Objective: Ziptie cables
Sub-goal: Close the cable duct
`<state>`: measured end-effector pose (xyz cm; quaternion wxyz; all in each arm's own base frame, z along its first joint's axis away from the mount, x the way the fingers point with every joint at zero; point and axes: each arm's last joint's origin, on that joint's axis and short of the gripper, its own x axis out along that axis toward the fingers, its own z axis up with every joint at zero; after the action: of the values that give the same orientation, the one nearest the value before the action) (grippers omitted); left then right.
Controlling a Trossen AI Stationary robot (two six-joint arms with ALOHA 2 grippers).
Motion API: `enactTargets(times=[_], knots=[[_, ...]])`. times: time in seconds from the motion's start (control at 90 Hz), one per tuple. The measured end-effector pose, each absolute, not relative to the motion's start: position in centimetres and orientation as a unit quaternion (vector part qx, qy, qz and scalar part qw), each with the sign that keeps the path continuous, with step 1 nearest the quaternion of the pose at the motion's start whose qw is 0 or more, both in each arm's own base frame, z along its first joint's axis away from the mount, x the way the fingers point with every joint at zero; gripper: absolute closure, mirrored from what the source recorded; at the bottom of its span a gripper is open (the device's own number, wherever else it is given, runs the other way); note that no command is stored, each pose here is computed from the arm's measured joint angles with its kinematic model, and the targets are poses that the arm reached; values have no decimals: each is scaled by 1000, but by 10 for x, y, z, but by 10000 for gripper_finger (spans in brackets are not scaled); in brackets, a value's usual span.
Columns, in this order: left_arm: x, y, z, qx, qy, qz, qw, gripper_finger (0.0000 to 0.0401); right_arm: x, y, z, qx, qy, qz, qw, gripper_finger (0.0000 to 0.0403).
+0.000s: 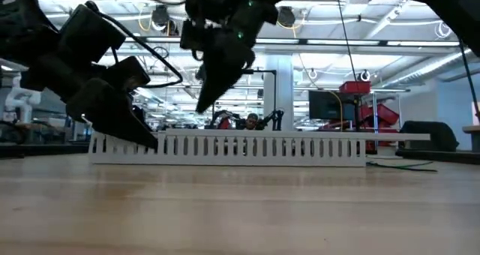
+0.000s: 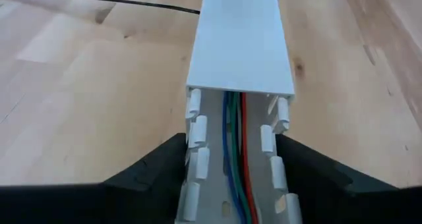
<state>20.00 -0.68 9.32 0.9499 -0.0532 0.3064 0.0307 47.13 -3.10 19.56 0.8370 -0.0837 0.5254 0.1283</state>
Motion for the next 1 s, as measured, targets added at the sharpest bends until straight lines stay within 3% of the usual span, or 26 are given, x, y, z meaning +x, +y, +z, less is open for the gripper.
enactTargets(times=[0.478, 0.633, 1.0], knots=[[200, -7, 93, -53, 305, 27, 951, 186, 500, -28, 157, -60, 440, 164, 881, 403], [204, -10, 96, -60, 297, -27, 952, 183, 499, -26, 156, -54, 444, 173, 878, 403], [206, -12, 98, -101, 314, -64, 942, 107, 498, -25, 155, -52, 447, 180, 875, 403]])
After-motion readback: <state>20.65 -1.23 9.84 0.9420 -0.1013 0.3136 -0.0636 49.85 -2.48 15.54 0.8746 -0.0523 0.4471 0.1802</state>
